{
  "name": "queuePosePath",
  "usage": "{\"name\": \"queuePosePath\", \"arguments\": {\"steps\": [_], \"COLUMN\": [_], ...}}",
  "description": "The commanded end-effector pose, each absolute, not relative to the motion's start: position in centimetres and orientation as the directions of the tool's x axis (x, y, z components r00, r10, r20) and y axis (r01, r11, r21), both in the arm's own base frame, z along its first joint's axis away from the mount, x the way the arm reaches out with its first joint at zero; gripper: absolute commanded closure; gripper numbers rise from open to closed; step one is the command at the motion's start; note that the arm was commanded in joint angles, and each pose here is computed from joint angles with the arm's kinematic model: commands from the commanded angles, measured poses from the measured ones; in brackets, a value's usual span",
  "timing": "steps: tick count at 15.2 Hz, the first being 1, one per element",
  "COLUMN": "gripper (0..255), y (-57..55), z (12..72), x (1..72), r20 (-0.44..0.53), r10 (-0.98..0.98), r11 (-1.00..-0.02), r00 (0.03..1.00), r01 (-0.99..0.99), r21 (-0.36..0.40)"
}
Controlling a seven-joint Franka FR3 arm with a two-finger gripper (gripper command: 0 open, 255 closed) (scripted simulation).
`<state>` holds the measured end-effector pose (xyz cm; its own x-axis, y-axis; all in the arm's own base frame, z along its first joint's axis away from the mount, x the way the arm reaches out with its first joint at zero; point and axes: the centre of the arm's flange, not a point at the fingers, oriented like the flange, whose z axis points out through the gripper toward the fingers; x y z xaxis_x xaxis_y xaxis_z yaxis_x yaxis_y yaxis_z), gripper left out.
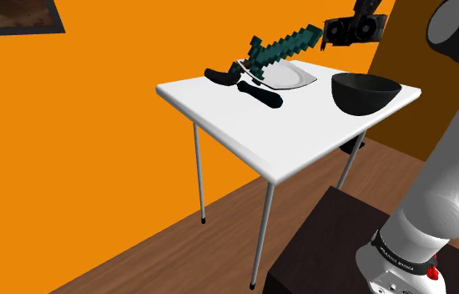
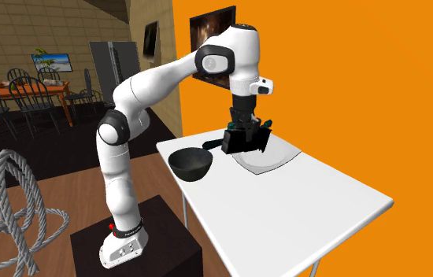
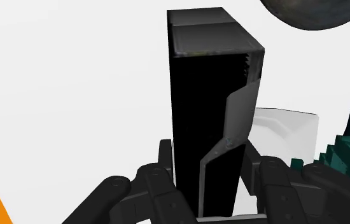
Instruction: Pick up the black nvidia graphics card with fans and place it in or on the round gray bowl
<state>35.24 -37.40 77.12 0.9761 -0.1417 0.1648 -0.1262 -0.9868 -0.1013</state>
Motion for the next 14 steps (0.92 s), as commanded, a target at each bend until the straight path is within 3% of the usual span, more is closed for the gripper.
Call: {"name": "queuePosePath", "arguments": {"steps": [1, 14], "gripper": [255, 255], "y": [-36.3, -23.0], "z": [77.8, 79.7], "x": [34.4, 23.7], "r20": [0.165, 0.165], "r10": [-0.141, -0.141], "r11": [-0.987, -0.987], "r00": [0.976, 0.976], "r01": [-0.125, -0.125], "r21": [-0.101, -0.101]}}
